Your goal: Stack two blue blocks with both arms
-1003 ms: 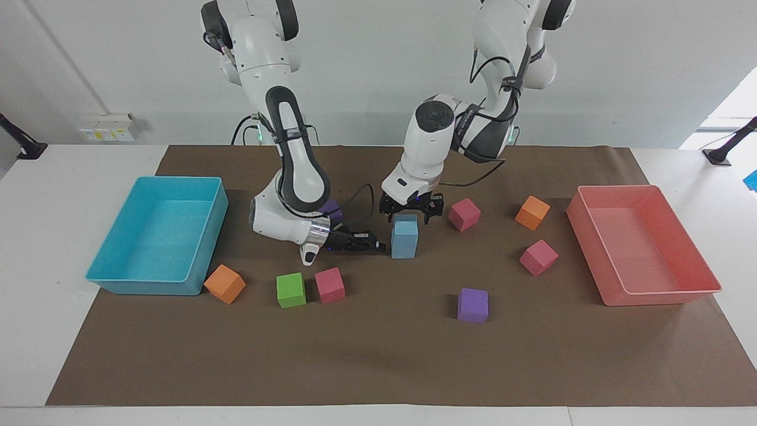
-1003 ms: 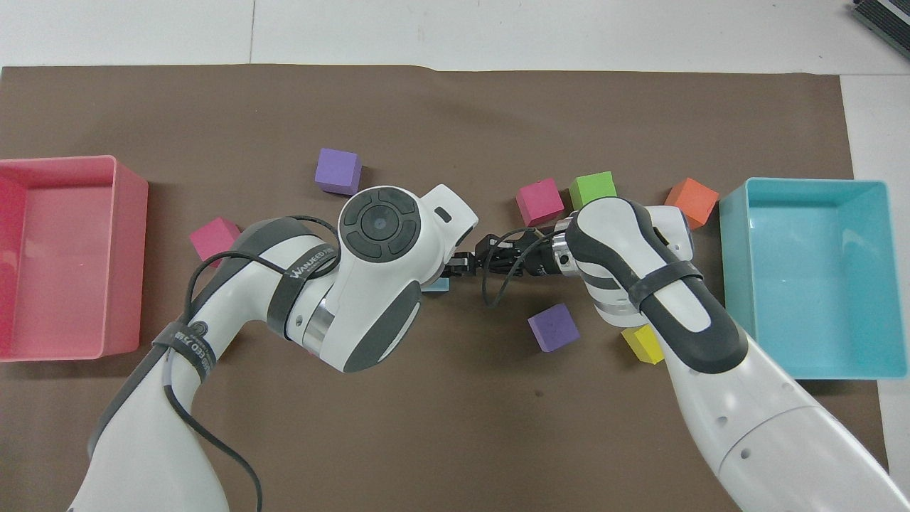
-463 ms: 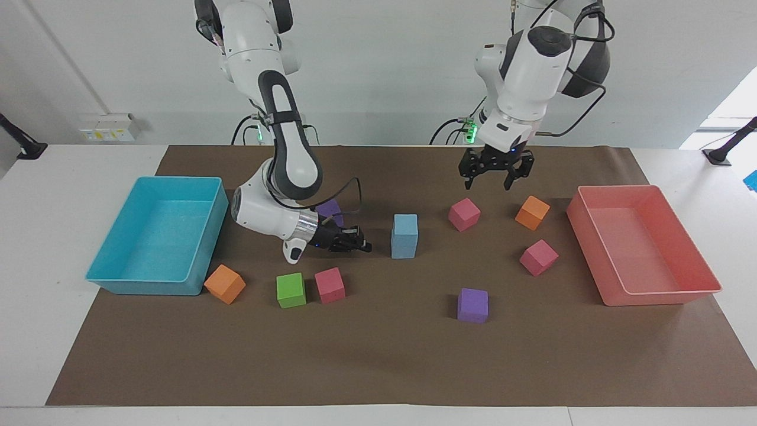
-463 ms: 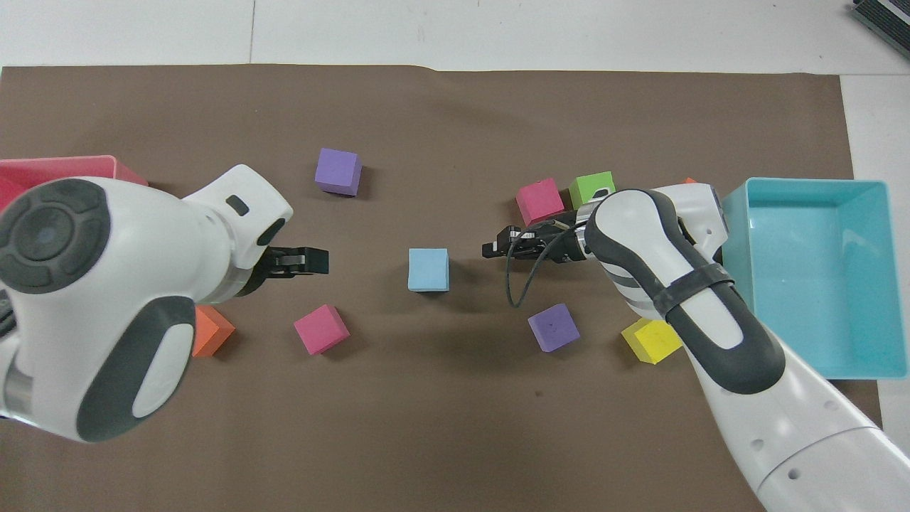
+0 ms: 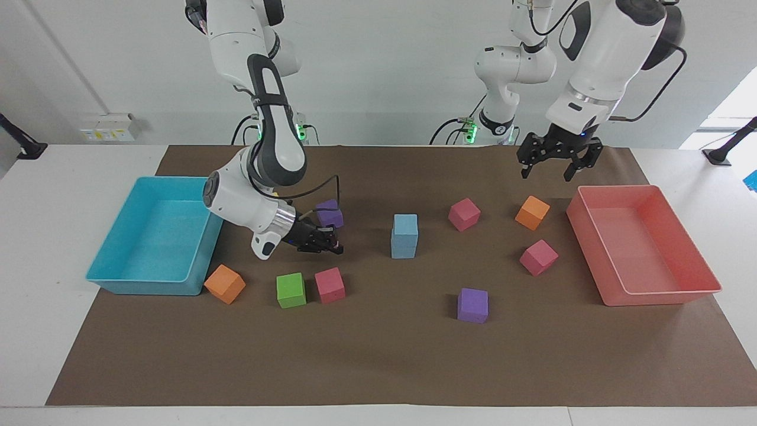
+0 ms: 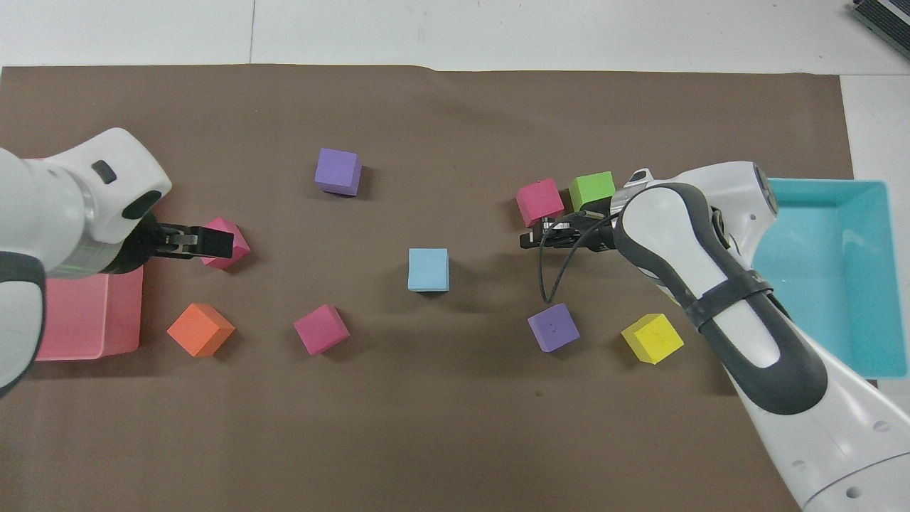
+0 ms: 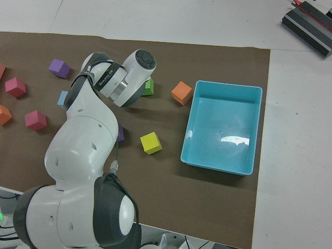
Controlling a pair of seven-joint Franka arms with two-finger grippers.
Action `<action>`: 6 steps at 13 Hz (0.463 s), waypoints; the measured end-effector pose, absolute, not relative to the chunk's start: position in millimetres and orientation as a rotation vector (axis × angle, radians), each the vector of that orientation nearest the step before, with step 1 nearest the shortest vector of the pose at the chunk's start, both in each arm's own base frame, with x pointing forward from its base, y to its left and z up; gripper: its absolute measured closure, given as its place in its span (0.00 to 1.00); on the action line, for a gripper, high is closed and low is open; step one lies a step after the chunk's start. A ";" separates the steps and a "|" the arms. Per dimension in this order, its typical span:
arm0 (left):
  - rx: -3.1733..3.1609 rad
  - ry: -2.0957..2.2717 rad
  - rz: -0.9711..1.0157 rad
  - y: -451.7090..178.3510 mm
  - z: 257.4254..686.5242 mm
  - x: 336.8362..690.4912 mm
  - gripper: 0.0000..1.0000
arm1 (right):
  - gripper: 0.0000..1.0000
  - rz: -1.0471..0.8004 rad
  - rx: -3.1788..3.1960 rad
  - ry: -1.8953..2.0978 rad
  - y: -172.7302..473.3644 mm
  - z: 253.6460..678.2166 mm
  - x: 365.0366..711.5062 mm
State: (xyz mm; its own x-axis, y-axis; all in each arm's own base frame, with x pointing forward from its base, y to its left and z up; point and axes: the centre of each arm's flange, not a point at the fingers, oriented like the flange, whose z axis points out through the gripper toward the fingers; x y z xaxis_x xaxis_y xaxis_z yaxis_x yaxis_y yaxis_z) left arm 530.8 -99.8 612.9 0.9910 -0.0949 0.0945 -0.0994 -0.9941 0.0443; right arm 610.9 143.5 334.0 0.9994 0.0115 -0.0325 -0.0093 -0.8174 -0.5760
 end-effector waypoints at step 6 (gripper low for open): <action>3.095 -0.135 0.051 -85.9 646.9 530.9 0.00 | 0.25 -0.023 -2.736 -0.096 108.8 375.5 612.9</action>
State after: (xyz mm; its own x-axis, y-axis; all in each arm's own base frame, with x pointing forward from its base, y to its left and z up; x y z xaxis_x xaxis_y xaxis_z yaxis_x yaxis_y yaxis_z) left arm 530.9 -85.9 646.9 0.9957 -0.0863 0.0347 -0.0877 -0.9953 0.0418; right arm 612.9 108.8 375.5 0.9975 0.0638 0.0299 0.0704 -0.9174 -0.3918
